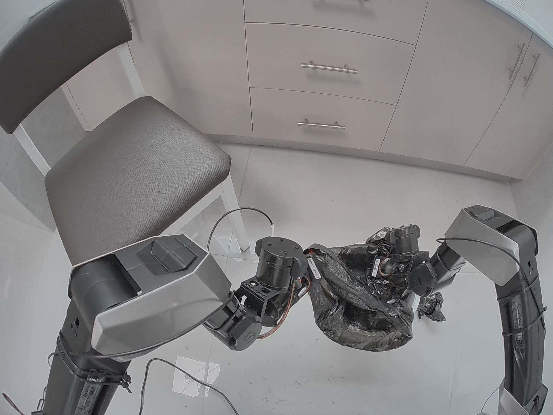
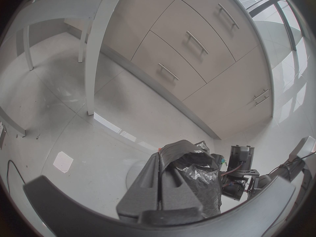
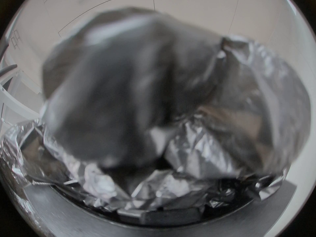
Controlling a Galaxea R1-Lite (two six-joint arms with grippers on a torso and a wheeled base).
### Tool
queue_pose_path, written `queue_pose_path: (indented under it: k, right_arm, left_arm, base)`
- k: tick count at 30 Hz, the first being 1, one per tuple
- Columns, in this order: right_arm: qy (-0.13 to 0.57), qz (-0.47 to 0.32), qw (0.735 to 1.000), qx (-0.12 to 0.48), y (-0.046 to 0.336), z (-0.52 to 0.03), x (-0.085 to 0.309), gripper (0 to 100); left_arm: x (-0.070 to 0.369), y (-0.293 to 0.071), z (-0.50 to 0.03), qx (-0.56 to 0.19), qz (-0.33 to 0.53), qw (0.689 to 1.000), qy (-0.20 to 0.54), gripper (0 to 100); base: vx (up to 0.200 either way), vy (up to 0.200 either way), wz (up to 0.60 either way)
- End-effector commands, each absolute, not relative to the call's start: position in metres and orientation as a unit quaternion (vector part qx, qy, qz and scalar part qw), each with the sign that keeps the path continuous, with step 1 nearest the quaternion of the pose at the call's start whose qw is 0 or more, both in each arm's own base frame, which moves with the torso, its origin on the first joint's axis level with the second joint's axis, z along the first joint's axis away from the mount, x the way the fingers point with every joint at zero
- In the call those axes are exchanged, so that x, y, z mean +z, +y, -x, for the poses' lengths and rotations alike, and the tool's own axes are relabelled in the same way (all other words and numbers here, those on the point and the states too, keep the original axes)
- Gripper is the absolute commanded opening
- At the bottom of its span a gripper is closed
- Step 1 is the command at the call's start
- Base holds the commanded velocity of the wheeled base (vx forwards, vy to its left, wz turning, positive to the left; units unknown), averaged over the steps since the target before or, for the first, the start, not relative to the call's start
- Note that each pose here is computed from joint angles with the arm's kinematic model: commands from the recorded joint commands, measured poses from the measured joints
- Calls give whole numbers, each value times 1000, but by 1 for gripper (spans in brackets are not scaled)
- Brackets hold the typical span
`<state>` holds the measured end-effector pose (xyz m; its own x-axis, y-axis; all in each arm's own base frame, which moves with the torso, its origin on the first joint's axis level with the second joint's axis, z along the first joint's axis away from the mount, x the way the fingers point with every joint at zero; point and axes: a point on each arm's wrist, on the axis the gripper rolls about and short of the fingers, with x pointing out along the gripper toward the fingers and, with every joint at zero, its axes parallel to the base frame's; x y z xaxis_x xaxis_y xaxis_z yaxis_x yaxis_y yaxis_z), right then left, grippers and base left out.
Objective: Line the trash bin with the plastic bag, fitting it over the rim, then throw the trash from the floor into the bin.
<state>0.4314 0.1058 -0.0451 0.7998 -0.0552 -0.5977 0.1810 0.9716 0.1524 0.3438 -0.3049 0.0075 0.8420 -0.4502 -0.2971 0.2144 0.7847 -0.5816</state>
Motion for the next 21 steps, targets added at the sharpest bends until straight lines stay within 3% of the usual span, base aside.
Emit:
queue_pose_path:
  k: [1, 15, 21]
  right_arm:
    - [321, -106, 939, -59, 102, -436, -51, 0]
    - [348, -120, 929, -25, 101, -438, -51, 0]
    - [345, -116, 931, -6, 115, -424, -30, 0]
  left_arm:
    - [7, -305, -344, -181, 274, 920, 215, 0]
    - [6, -306, -343, -182, 273, 920, 217, 0]
    - [7, -306, -343, -182, 274, 920, 216, 0]
  base:
    - [0, 0, 0]
    - [0, 0, 0]
    - [0, 0, 0]
